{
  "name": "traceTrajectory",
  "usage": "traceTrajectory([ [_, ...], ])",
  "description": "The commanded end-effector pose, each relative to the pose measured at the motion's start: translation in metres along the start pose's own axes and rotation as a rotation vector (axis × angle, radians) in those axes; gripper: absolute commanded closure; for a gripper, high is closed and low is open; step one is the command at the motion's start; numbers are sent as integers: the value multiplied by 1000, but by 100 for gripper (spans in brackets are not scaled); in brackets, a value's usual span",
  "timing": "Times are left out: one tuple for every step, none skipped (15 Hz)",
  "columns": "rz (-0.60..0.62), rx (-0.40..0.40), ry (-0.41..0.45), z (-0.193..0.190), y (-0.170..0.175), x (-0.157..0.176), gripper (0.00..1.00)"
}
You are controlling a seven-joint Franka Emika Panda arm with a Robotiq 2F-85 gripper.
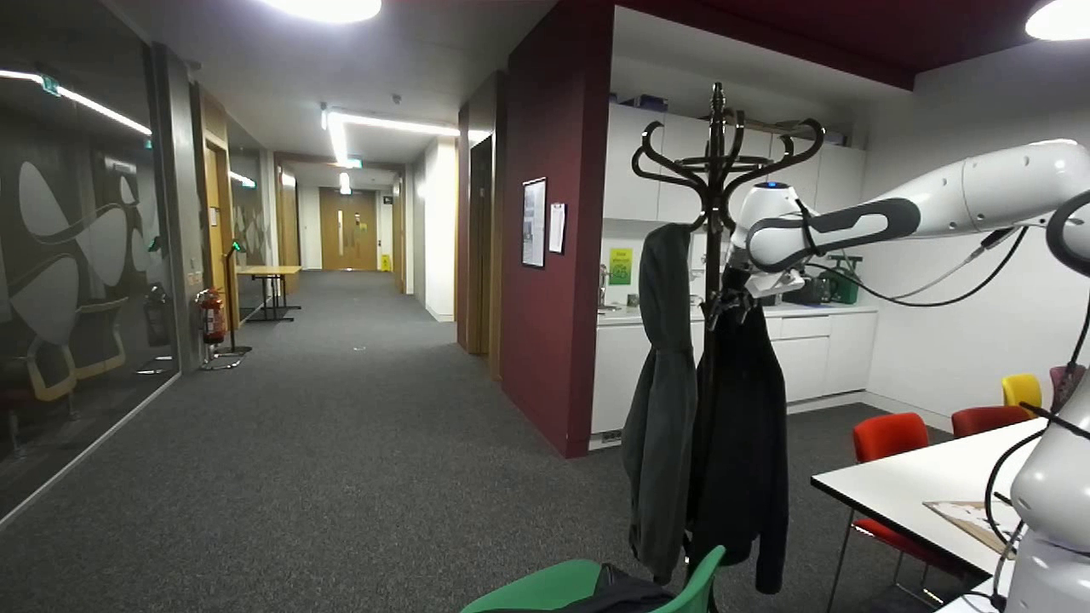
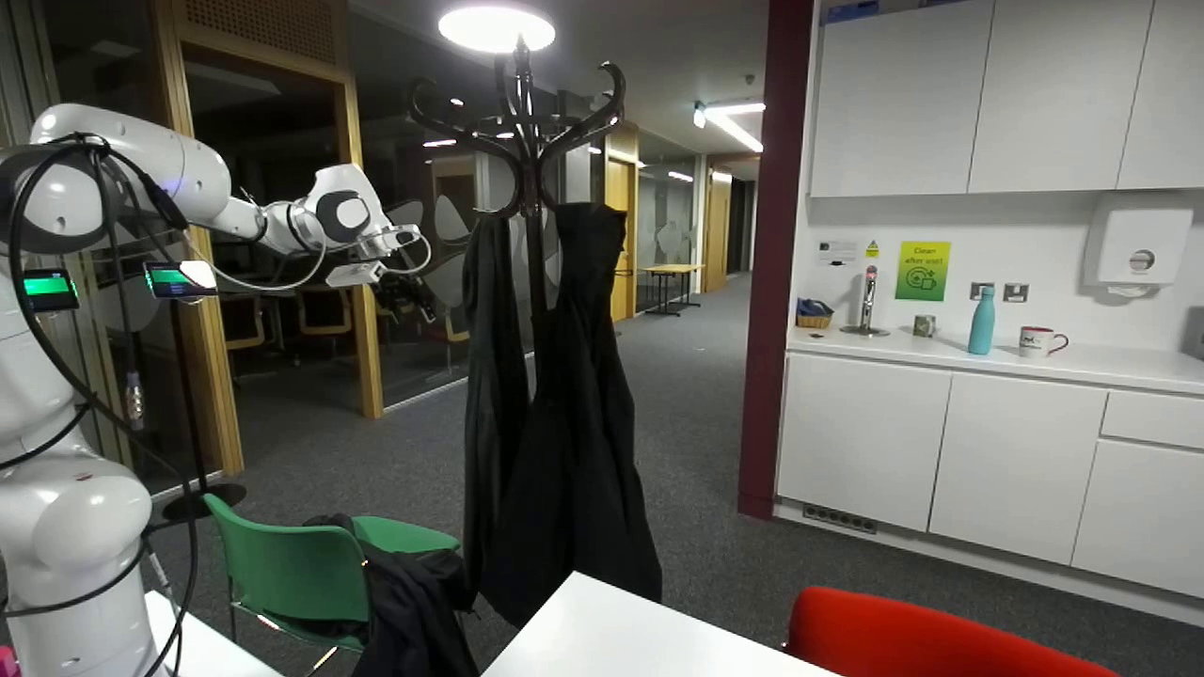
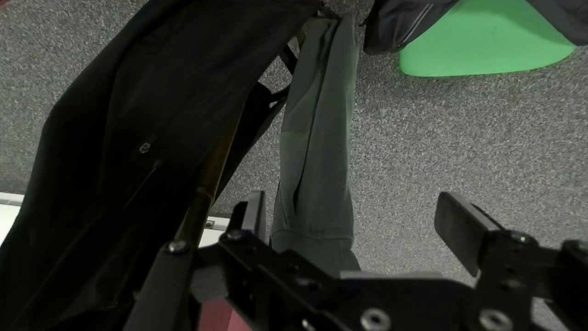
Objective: Remove the grey hoodie from the coat hanger and put it on the green chair
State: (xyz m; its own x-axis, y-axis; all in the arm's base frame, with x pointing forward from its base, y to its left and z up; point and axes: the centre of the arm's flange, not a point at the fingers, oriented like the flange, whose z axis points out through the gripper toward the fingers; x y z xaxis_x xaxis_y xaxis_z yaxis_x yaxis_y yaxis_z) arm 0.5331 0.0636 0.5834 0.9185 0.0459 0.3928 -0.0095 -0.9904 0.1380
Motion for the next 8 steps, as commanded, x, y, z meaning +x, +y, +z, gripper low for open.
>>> traceTrajectory([
  [0,0,0,1,0,1,0],
  [1,1,1,0,0,2,0],
  [11,-27,45,3,-1,3,0],
  [33,-56,85,6,1,6,0],
  [54,-91,132,8,3,11,0],
  [81,-124,173,10,5,16,0],
  [107,-156,205,11,8,20,0],
  [133,-191,237,14,11,25,0],
])
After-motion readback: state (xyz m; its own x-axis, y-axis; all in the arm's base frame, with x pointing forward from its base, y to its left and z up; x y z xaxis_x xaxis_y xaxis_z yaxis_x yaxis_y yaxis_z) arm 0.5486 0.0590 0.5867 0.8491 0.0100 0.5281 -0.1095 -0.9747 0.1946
